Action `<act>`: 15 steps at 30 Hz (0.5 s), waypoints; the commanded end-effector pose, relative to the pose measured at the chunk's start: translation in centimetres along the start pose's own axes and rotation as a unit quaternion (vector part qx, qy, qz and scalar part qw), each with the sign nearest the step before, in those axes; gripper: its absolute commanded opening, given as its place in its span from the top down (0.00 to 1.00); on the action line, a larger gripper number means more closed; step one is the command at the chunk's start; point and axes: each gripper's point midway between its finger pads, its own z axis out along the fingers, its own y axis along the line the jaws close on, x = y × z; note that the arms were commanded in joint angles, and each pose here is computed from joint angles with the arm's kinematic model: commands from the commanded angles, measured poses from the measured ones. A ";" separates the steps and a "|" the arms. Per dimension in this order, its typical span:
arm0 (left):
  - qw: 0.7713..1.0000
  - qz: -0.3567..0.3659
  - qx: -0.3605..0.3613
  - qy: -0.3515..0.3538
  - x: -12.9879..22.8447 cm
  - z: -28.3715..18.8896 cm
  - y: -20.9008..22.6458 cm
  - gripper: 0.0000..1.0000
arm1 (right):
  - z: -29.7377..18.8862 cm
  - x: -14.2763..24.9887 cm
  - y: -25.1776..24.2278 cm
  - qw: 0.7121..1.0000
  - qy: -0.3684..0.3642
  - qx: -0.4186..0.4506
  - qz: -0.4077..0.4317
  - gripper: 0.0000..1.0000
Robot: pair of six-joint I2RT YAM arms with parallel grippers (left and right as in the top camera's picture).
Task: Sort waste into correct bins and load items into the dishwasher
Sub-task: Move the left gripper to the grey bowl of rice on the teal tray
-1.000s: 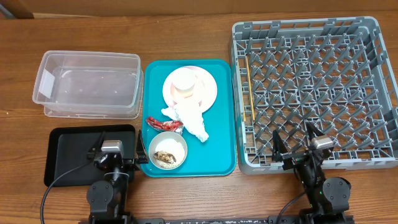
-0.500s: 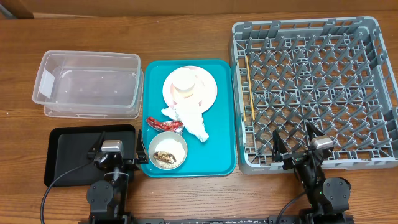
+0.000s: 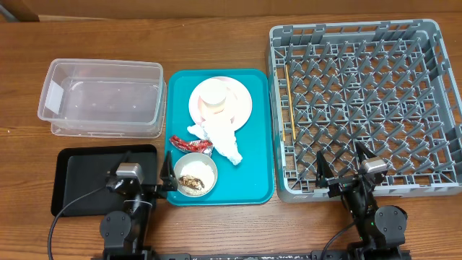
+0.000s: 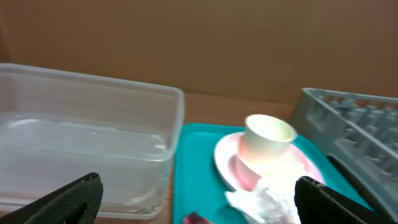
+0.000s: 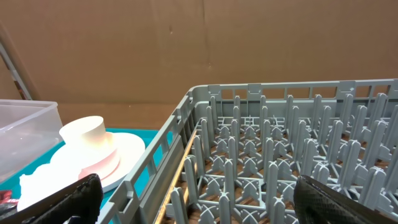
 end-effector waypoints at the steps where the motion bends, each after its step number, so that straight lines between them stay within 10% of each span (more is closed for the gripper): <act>1: 0.996 -0.048 0.074 -0.019 -2.7 -0.7 -3.0 0.00 | 0.0 0.2 -0.2 1.000 -0.002 0.005 0.002 0.00; 15: 0.987 -0.101 0.127 0.021 -13.5 -6.3 -7.8 0.00 | 0.0 0.2 -0.2 1.000 -0.002 0.005 0.002 0.00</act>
